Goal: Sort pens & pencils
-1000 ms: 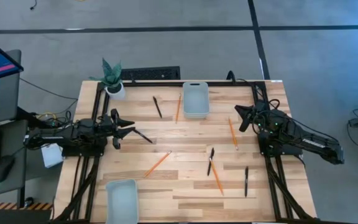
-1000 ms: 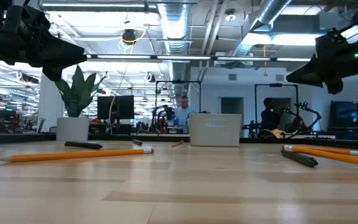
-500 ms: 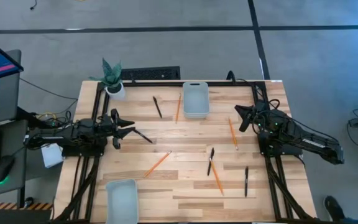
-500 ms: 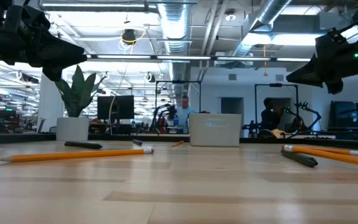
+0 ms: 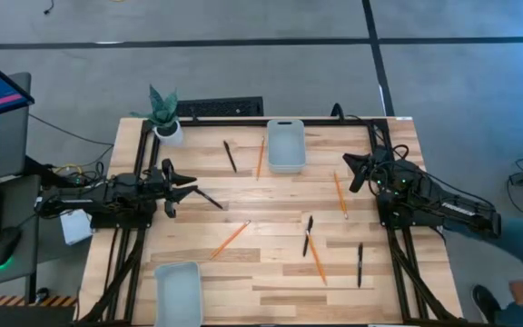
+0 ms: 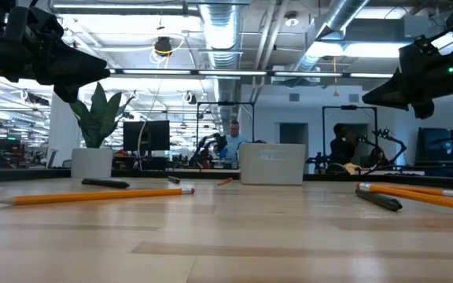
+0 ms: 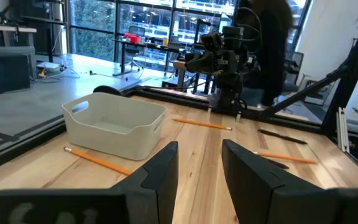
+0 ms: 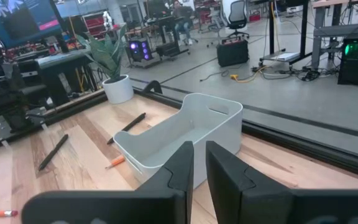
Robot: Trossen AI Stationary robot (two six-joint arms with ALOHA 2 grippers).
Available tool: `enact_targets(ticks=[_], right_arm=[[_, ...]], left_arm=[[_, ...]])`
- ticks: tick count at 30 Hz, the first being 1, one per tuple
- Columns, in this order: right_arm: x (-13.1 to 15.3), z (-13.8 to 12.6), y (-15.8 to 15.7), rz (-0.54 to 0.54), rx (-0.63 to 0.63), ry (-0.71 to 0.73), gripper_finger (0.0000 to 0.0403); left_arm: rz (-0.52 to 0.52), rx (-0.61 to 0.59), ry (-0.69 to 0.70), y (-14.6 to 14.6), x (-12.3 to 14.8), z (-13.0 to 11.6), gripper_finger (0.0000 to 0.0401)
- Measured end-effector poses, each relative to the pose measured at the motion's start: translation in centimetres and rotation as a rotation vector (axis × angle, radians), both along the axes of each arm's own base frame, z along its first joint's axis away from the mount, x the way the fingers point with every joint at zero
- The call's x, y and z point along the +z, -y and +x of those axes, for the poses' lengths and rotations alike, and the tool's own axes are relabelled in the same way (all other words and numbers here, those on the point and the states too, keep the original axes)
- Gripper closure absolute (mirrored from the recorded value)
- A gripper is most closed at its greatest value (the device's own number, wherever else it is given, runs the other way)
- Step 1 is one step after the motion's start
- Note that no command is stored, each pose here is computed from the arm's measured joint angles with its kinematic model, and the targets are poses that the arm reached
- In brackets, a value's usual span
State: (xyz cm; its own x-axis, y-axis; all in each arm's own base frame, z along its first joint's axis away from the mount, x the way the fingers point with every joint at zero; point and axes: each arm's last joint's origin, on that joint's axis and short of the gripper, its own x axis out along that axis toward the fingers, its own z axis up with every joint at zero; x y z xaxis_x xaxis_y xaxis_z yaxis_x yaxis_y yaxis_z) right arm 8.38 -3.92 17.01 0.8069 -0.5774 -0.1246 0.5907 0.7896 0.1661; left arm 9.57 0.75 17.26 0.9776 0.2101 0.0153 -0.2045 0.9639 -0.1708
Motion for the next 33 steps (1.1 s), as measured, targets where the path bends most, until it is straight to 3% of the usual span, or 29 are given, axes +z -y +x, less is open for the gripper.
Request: enact_targets(ticks=[6,33], right_arm=[[0.00,0.00,0.00,0.000,0.000,0.000,0.0338],[0.01,0.00,0.00,0.000,0.000,0.001,0.0338]], left_arm=[[-0.018,0.049,0.010,-0.14,0.04,-0.03,0.0286],[-0.019,0.056,0.010,-0.16,0.04,-0.04,0.0286]])
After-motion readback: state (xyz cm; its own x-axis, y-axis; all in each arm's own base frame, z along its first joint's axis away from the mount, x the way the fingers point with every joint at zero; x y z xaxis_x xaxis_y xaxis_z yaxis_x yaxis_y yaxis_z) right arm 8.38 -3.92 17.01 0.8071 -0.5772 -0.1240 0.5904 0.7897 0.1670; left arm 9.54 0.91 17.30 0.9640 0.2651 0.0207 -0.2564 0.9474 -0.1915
